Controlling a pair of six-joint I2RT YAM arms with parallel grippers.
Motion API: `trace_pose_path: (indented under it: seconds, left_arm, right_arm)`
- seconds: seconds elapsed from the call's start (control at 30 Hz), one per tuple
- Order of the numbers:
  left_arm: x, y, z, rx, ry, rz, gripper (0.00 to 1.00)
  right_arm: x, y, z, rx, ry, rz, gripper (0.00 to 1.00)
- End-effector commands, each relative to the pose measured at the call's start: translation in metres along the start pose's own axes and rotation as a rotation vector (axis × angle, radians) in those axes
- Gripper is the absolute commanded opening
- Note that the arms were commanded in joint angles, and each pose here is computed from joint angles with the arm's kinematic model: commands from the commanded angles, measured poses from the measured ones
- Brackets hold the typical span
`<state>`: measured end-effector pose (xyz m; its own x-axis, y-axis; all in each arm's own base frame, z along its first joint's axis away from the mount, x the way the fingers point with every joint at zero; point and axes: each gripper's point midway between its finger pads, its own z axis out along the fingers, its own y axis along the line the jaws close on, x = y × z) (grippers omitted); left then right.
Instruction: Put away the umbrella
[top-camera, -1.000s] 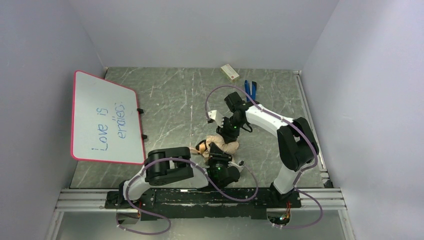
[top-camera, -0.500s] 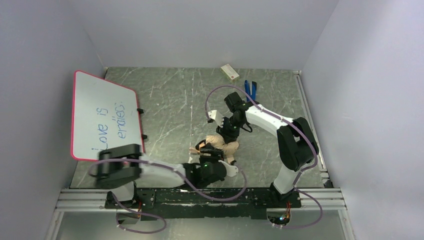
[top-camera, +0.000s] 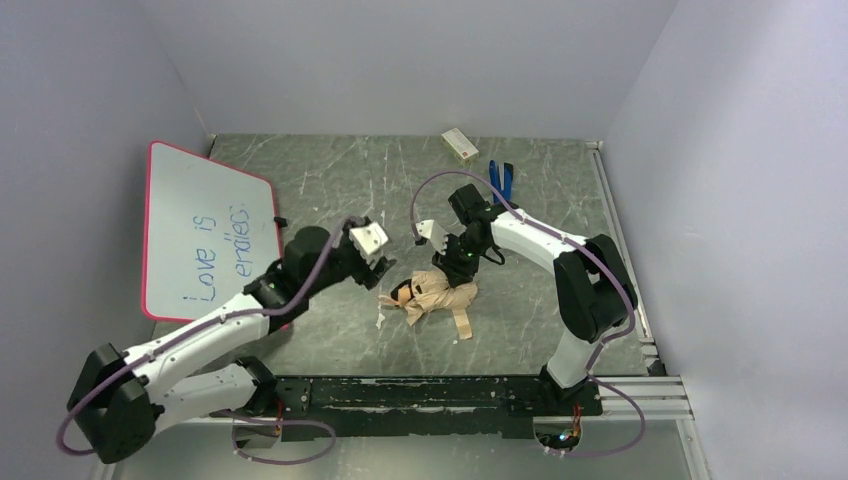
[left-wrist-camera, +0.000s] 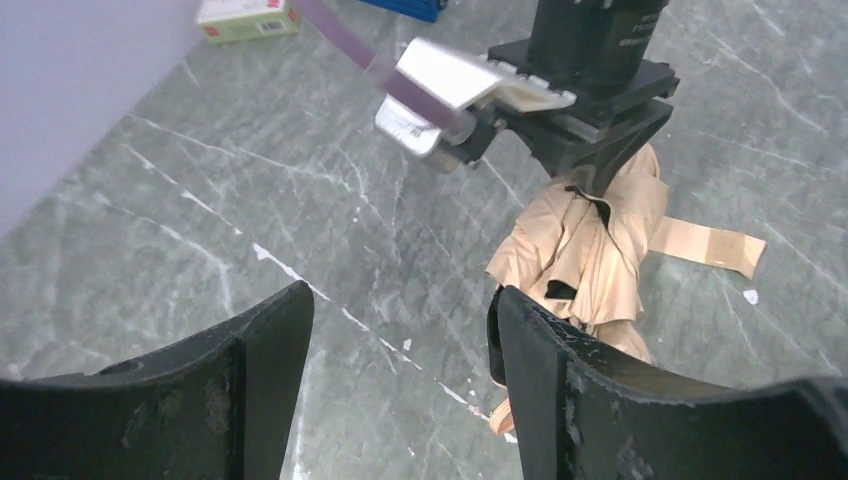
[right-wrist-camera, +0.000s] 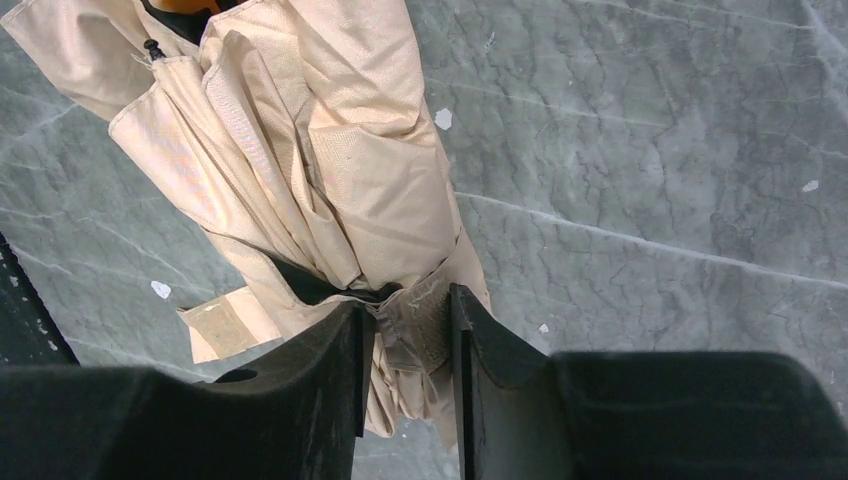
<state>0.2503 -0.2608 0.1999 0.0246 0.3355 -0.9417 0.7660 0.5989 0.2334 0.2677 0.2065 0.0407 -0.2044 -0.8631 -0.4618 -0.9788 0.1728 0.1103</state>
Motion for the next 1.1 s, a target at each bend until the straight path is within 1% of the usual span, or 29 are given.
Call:
trace_pose_path:
  seconds: [0.0,0.1,0.13,0.17,0.2,0.27,0.3,0.43,0.57,0.67,0.77,0.9,0.97,1.07]
  left_arm:
    - [-0.009,-0.021,0.0,0.349,-0.088,-0.145,0.72]
    - [-0.012,-0.019,0.009,0.46,-0.136,-0.253,0.71]
    - [-0.015,-0.019,0.01,0.518,-0.17,-0.275,0.71]
    - [-0.01,-0.021,0.014,0.553,-0.161,-0.319,0.71]
    - [-0.004,-0.021,0.02,0.579,-0.141,-0.352,0.7]
    - [0.022,-0.025,0.036,0.623,-0.039,-0.398,0.69]
    - [0.03,-0.026,0.042,0.641,-0.016,-0.385,0.69]
    - [0.054,-0.036,0.062,0.702,0.073,-0.469,0.69]
    - [0.073,-0.053,0.075,0.68,0.138,-0.458,0.7]
    - [0.084,-0.071,0.077,0.665,0.182,-0.46,0.7]
    - [0.096,-0.086,0.076,0.637,0.23,-0.512,0.71]
    - [0.114,-0.102,0.079,0.621,0.308,-0.514,0.71]
    - [0.121,-0.104,0.08,0.594,0.33,-0.55,0.71]
    - [0.122,-0.114,0.076,0.617,0.332,-0.601,0.71]
  right_arm:
    - [0.038,-0.028,0.028,0.103,0.139,-0.033,0.34]
    - [0.038,-0.028,0.028,0.104,0.14,-0.032,0.34]
    - [0.038,-0.028,0.028,0.106,0.14,-0.036,0.34]
    - [0.038,-0.028,0.028,0.109,0.139,-0.036,0.34]
    - [0.038,-0.028,0.028,0.111,0.139,-0.036,0.34]
    - [0.037,-0.029,0.027,0.117,0.137,-0.039,0.34]
    - [0.037,-0.029,0.027,0.12,0.135,-0.039,0.34]
    - [0.036,-0.029,0.028,0.118,0.132,-0.038,0.34]
    - [0.038,-0.028,0.027,0.124,0.133,-0.043,0.34]
    - [0.037,-0.028,0.026,0.128,0.133,-0.041,0.34]
    - [0.037,-0.028,0.025,0.128,0.132,-0.039,0.34]
    - [0.038,-0.027,0.025,0.128,0.131,-0.038,0.34]
    - [0.037,-0.027,0.026,0.128,0.131,-0.039,0.34]
    - [0.037,-0.028,0.026,0.129,0.13,-0.04,0.34]
